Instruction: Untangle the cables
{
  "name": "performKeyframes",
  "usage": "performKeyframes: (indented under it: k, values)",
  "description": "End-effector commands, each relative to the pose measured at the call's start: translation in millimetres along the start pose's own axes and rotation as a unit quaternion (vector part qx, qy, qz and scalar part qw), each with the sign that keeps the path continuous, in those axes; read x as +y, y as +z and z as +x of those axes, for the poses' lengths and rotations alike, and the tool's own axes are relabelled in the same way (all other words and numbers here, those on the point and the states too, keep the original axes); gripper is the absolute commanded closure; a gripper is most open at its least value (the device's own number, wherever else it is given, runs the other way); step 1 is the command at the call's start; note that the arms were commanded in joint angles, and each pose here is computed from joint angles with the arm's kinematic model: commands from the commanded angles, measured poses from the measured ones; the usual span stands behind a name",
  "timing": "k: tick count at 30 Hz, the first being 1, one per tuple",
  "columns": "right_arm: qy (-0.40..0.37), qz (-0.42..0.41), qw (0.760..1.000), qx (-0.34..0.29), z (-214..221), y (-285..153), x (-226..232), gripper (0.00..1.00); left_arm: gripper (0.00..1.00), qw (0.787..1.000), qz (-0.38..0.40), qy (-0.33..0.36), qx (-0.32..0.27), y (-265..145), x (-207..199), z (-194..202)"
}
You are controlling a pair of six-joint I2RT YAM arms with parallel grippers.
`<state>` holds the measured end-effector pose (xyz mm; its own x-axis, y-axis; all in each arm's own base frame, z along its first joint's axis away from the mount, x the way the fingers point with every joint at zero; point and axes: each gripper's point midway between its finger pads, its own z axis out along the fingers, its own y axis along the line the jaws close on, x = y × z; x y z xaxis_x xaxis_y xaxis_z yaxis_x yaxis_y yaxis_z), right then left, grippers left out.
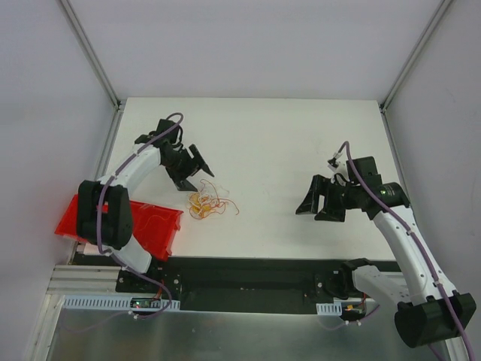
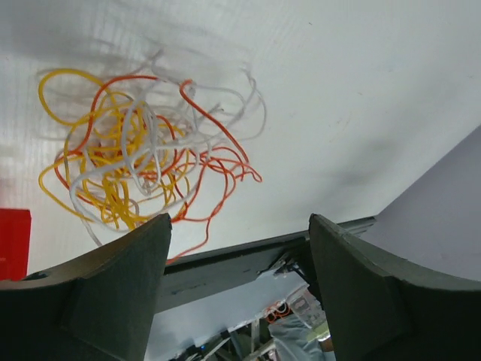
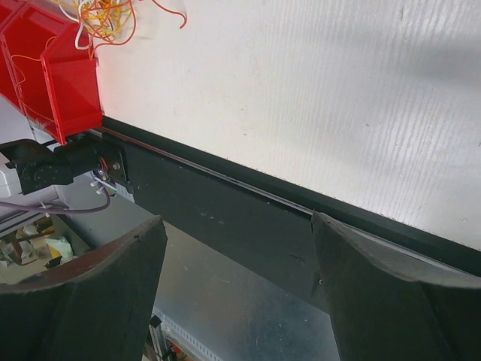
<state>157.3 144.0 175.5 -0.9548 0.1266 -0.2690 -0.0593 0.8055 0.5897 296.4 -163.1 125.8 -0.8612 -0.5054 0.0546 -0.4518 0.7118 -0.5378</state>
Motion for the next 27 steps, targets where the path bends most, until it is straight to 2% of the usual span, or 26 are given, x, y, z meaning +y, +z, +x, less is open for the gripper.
performKeyframes:
  k: [1,6,8,13,16,17,22,27]
  values:
    - [0.001,0.016,1.0,-0.015,2.7,-8.6,-2.3,0.2,0.32,0.997,-0.01,-0.074,0.018,24.9,-12.5,-7.8]
    - [0.002,0.027,0.999,-0.021,2.6,-12.4,-4.5,0.2,0.43,0.992,-0.036,-0.122,0.011,50.7,-6.7,-20.5]
    - [0.004,0.031,0.999,-0.02,3.5,-13.1,-5.6,0.2,0.55,0.991,-0.042,-0.125,0.008,57.3,-7.3,-25.1]
    - [0.008,0.036,0.999,-0.025,5.3,-15.3,-7.3,0.2,0.74,0.992,-0.049,-0.113,-0.003,64.9,-11.6,-33.0]
    - [0.011,0.038,0.999,-0.025,5.7,-14.4,-8.5,0.2,0.96,0.994,-0.039,-0.098,0.004,64.5,-16.9,-30.7]
    - [0.01,0.036,0.999,-0.025,5.5,-12.9,-9.0,0.2,1.0,0.996,-0.029,-0.086,0.011,62.3,-22.9,-27.2]
    - [0.001,0.016,0.999,-0.032,-3.2,1.9,-5.4,0.2,1.0,0.998,0.05,-0.012,0.023,28.0,-67.8,2.6]
    - [-0.003,-0.039,0.999,-0.021,-16.5,25.1,23.6,0.2,1.0,0.977,0.183,0.1,0.041,-29.0,-130.5,46.5]
